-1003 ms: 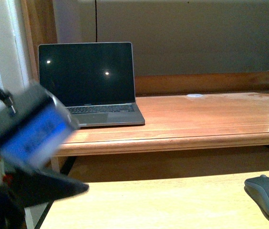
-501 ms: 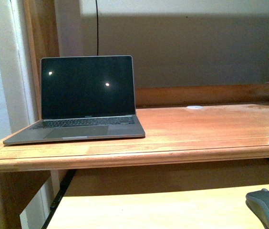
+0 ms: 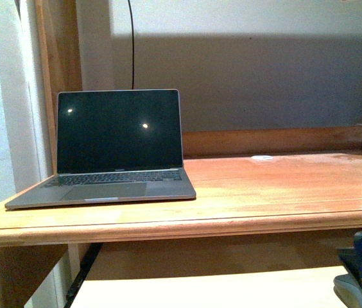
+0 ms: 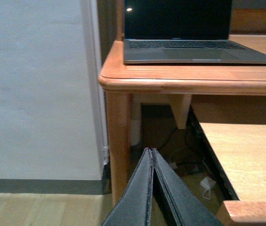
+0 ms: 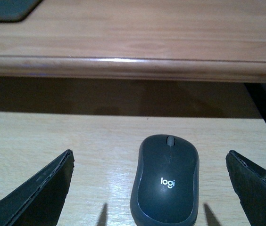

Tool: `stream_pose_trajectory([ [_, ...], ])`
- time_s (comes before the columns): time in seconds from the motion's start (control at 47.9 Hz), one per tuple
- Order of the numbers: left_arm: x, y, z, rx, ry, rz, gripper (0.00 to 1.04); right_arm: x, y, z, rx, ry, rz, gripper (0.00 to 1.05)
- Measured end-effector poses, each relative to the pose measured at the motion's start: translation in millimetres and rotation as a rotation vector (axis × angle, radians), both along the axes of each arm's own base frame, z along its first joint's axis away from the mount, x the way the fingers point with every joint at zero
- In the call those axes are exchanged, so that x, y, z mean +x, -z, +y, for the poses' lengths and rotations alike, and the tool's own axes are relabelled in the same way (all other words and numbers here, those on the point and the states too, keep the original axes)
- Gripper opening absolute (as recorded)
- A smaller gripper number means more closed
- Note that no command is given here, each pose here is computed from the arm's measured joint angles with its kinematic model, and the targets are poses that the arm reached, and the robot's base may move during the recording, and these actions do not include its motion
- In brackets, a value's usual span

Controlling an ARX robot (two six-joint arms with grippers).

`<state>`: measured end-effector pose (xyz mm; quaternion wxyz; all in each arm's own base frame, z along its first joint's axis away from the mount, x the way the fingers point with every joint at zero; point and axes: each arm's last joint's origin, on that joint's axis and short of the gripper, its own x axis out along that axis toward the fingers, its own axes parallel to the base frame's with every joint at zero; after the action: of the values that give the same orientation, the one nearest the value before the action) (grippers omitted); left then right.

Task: Place mouse

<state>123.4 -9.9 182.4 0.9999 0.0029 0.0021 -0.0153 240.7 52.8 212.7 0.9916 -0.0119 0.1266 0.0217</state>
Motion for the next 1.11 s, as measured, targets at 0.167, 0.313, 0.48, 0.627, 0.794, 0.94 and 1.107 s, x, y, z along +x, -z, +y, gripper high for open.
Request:
stream_pose_trajectory([
  [0.167, -5, 4, 9, 0.0, -0.025, -0.005, 0.03, 24, 10, 3, -0.076, 0.005, 0.094, 0.97],
  [0.313, -9, 10, 9, -0.001, -0.026, -0.018, 0.03, 37, 15, 0, -0.116, 0.021, 0.161, 0.97],
  [0.48, -11, 13, 9, -0.001, -0.026, -0.012, 0.03, 40, 21, 0, -0.148, 0.031, 0.204, 0.97],
  [0.627, -13, 13, 9, -0.001, -0.026, -0.014, 0.03, 48, 28, -1, -0.174, 0.057, 0.248, 0.97],
  [0.794, -17, 15, 9, -0.001, -0.026, -0.003, 0.03, 62, 33, 0, -0.205, 0.09, 0.306, 0.97],
  [0.94, -26, 16, 10, -0.001, -0.026, -0.008, 0.03, 81, 35, -1, -0.147, 0.102, 0.342, 0.71],
  [1.107, -26, 16, 10, -0.001, -0.026, -0.008, 0.03, 77, 34, -3, -0.129, 0.091, 0.339, 0.61],
])
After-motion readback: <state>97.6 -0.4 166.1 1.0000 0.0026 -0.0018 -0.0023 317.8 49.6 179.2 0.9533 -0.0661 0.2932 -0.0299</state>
